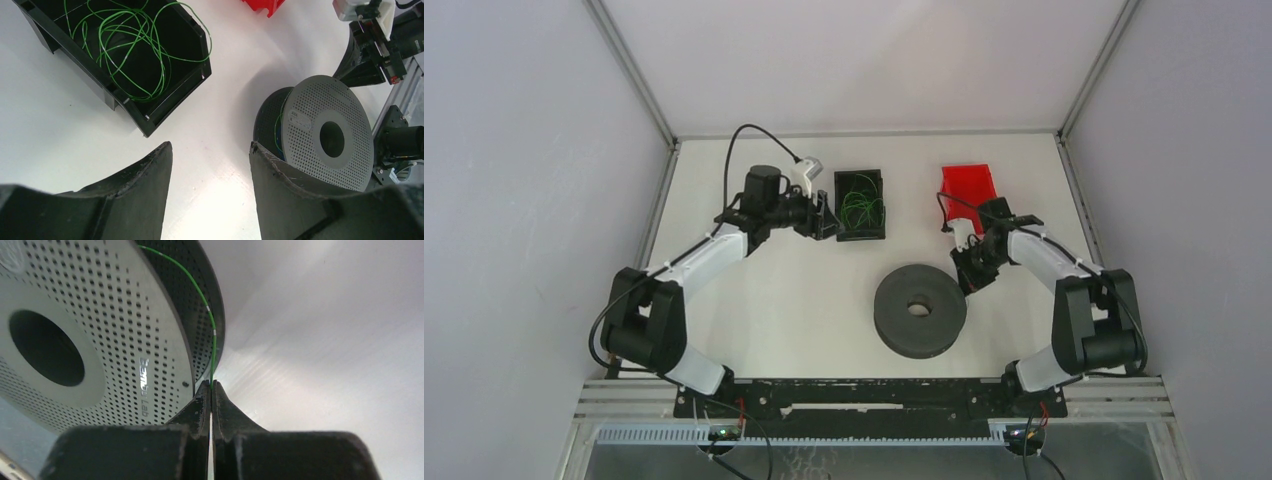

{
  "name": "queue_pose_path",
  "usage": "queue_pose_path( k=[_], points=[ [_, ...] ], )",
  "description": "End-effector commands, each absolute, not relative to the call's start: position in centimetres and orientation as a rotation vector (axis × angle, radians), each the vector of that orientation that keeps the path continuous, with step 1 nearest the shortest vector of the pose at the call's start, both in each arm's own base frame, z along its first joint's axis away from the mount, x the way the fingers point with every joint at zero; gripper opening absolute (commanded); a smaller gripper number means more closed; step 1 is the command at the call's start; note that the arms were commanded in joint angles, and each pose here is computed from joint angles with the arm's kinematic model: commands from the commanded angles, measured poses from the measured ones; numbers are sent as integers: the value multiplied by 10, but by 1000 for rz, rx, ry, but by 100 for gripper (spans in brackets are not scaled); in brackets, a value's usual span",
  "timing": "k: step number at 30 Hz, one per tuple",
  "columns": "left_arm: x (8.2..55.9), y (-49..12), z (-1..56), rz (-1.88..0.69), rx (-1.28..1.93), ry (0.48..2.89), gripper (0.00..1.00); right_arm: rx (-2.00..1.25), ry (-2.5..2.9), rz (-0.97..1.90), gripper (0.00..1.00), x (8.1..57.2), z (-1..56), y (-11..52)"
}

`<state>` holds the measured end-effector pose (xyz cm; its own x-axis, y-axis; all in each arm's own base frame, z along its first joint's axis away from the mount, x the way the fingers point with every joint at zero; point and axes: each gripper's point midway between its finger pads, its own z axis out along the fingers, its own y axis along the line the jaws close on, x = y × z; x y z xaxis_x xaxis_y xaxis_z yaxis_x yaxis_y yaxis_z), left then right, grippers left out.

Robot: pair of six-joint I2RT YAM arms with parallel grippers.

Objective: Wrap the cables
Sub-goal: Wrap the cable around the cable reel.

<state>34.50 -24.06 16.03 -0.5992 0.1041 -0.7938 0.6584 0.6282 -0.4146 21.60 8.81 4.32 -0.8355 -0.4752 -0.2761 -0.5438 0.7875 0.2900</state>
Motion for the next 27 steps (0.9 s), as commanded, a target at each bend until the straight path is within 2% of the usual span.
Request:
queue_pose_path(
  k=[1, 9, 15, 21, 27],
  points=[
    [354, -255, 185, -925, 680, 1982, 63, -707, 2805, 717, 0, 227, 56, 108],
    [301, -283, 180, -871, 1085, 1731, 67, -680, 2861, 954, 0, 225, 48, 120],
    [247, -304, 169, -805, 1409, 1527, 99, -757, 2876, 1049, 0, 215, 43, 121],
    [198, -317, 141, -691, 1742, 1370, 100, -771, 2893, 1118, 0, 208, 36, 124],
    [178, -324, 120, -541, 1925, 1268, 100, -765, 2933, 1025, 0, 211, 28, 118]
  ],
)
